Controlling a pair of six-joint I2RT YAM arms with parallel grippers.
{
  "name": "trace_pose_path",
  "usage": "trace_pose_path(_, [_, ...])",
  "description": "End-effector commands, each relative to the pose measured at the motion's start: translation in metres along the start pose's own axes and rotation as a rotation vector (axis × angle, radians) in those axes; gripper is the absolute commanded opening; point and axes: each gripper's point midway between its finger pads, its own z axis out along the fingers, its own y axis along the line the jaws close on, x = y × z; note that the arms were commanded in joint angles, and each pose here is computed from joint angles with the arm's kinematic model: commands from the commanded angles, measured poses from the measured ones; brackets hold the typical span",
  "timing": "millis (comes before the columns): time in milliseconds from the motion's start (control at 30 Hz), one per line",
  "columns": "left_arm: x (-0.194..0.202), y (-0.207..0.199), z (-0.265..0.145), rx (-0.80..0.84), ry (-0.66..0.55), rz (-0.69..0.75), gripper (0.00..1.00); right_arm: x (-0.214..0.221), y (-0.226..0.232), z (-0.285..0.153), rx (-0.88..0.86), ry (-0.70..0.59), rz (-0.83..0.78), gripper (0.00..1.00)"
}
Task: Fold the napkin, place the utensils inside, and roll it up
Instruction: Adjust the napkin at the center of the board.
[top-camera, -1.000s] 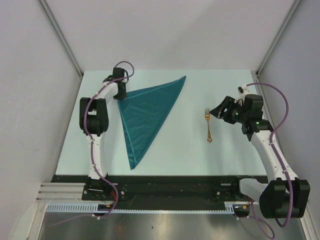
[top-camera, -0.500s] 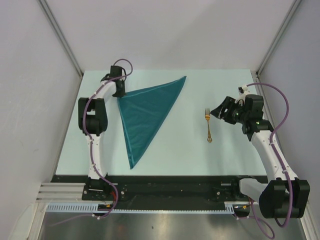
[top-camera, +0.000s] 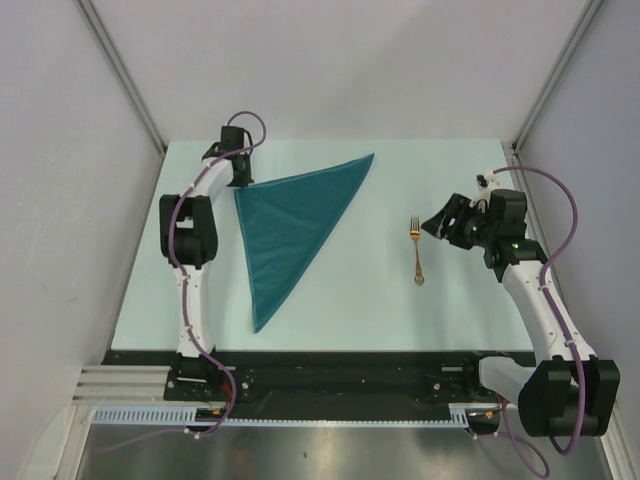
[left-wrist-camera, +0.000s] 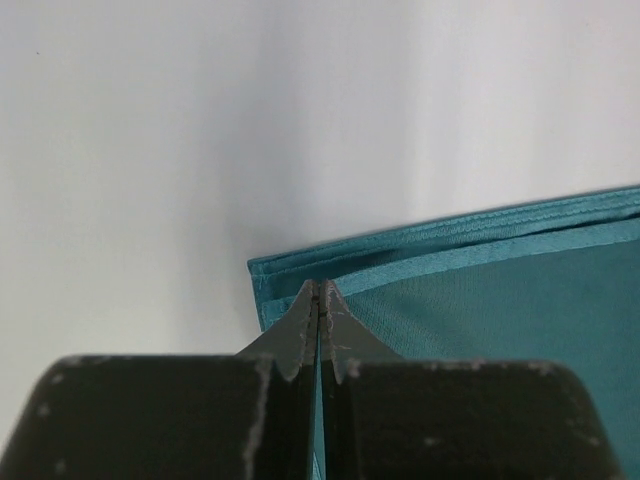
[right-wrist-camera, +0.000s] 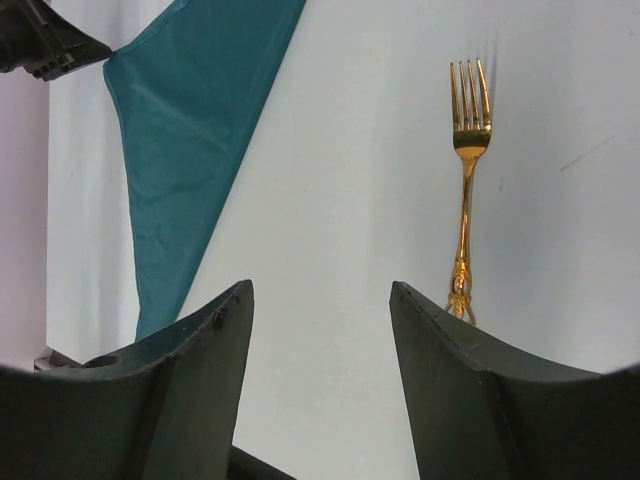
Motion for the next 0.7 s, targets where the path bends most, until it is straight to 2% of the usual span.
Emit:
trace_pose_path(0, [-0.017,0.004,0.002,0.009,-0.037,0.003,0.00,-0.013,0.007,-0.008,-0.004,-0.038,-0.030,0.62])
trace_pose_path(300, [-0.012,0.011,0.004,-0.025,-0.019,-0.008,0.00,-0.007,-0.001,-0.001,0.016,-0.019,-0.025,0.62])
trace_pose_path(633, [-0.015,0.012,0.002,-0.019,-0.023,-0.014,0.00,0.010,-0.029,0.010,0.108,0.033,-0.023,0.63])
trace_pose_path(667, [-0.016,0.013,0.002,-0.021,-0.024,-0.014,0.12,0.013,-0.033,0.011,0.121,0.041,-0.023,0.63])
